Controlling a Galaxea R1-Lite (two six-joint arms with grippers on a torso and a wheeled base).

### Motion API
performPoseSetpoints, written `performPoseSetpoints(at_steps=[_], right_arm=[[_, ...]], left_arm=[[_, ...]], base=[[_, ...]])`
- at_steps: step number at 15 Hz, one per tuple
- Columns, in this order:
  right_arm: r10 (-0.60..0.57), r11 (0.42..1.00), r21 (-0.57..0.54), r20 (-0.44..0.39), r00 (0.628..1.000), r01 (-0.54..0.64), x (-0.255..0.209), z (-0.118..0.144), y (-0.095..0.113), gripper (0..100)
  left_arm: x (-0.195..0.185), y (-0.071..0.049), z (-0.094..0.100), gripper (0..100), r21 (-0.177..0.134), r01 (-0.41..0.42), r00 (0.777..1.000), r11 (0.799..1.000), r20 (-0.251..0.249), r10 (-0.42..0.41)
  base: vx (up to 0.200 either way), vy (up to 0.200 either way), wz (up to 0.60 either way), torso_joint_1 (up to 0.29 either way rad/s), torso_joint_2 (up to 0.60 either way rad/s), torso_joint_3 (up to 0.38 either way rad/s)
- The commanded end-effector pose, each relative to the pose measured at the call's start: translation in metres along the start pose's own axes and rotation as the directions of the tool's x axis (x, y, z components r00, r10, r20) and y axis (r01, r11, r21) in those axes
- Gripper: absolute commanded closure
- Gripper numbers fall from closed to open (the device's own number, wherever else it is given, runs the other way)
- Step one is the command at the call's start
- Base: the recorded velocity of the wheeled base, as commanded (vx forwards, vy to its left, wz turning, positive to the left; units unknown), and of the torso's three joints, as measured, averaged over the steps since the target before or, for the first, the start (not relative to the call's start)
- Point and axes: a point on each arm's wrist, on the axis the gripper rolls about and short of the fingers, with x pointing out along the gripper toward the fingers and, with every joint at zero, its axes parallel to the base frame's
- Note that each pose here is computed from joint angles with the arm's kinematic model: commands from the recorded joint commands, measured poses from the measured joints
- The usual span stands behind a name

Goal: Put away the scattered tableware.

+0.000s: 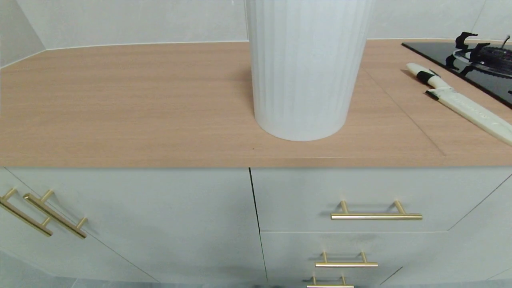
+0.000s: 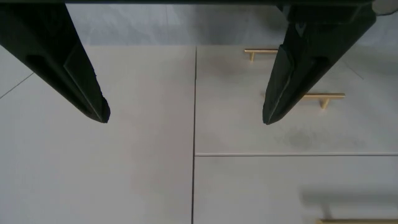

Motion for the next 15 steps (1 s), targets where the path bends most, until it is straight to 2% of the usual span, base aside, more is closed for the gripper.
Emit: performPoseSetpoints(at_steps=[1, 5, 15], right_arm=[[0.000, 1.000, 0.000, -0.001, 1.000, 0.000, 0.0001, 0.0001, 0.0000, 0], [0.000, 1.000, 0.000, -0.001, 1.000, 0.000, 0.0001, 0.0001, 0.0000, 0], [0.002, 1.000, 0.000, -0.001, 1.000, -0.002, 0.0001, 0.0001, 0.0000, 0]], left_arm=[[0.0000, 0.0000, 0.0000, 0, 0.000, 0.000, 1.000, 1.000, 0.000, 0.000], [0.0000, 0.0000, 0.0000, 0, 0.000, 0.000, 1.000, 1.000, 0.000, 0.000], [0.0000, 0.0000, 0.0000, 0, 0.000, 0.000, 1.000, 1.000, 0.000, 0.000]], base=[[0.000, 0.000, 0.00, 0.178, -0.64, -0.266], [0.000, 0.000, 0.00, 0.072, -0.55, -0.255], [0.000, 0.000, 0.00, 0.273, -0.48, -0.258]])
